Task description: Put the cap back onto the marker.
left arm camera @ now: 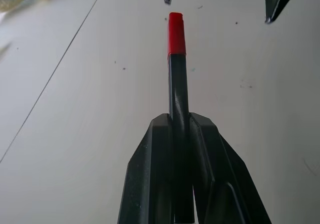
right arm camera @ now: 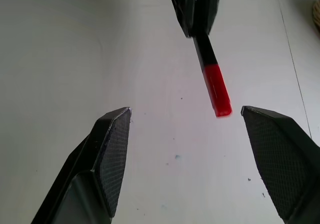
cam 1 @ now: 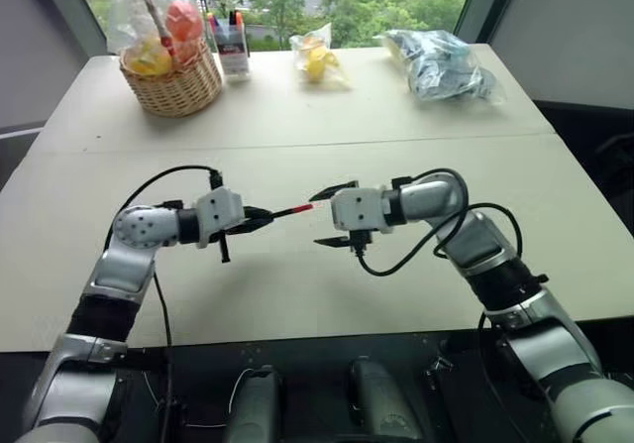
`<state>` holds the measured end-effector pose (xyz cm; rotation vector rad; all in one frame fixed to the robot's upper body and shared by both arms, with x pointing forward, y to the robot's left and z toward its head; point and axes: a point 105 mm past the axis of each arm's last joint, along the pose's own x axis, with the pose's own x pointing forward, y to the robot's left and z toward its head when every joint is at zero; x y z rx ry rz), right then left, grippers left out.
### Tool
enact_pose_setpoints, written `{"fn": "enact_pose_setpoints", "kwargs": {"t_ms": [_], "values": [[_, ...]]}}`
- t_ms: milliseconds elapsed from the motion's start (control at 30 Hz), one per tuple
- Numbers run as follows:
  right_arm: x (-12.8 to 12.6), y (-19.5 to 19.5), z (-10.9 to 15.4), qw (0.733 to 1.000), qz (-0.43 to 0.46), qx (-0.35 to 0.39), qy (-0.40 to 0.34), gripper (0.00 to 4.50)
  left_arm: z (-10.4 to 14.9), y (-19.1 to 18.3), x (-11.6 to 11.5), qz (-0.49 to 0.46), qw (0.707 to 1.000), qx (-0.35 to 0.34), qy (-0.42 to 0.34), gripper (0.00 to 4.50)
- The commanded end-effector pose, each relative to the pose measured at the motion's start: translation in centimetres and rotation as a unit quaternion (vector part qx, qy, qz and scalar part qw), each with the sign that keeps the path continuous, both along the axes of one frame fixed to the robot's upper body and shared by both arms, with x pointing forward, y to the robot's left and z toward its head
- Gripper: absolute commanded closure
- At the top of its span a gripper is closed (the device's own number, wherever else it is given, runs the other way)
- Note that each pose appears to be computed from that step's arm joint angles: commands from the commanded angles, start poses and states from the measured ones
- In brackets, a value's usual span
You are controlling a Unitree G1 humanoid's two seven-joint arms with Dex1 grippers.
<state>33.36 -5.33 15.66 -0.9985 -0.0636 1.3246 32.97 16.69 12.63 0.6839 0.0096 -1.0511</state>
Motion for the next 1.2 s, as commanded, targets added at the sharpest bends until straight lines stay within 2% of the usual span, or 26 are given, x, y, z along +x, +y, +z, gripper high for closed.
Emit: {"fn": "enact_pose_setpoints", "kwargs": {"t_ms": [33,300,533,700,967,1167,1200], "values": [[0.4,-0.5,2.5,0.999,-0.012,0.037,-0.023,1.15,1.4,1.2,-0.1,0.041,0.999,-0.021,-0.021,4.5],[0.8,-1.5,3.8,0.994,-0.055,0.094,-0.018,1.15,2.6,2.7,0.9,0.177,0.977,-0.122,0.003,4.5],[0.0,-0.4,4.7,0.982,-0.074,0.172,0.011,1.15,0.9,4.2,0.4,0.345,0.906,-0.208,0.129,4.5],[-0.5,-0.7,6.0,0.975,-0.075,0.206,0.037,1.15,0.4,5.2,-0.2,0.429,0.858,-0.23,0.164,4.5],[-1.1,-1.7,8.1,0.97,-0.072,0.228,0.049,1.15,-0.6,7.2,-1.5,0.501,0.818,-0.223,0.172,4.5],[-0.9,-2.1,8.6,0.97,-0.076,0.227,0.044,1.15,-1.8,7.5,-2.5,0.52,0.805,-0.219,0.184,4.5],[-0.9,-2.1,8.6,0.97,-0.076,0.227,0.042,1.1,-2.0,7.5,-2.6,0.521,0.803,-0.219,0.186,4.03]]}}
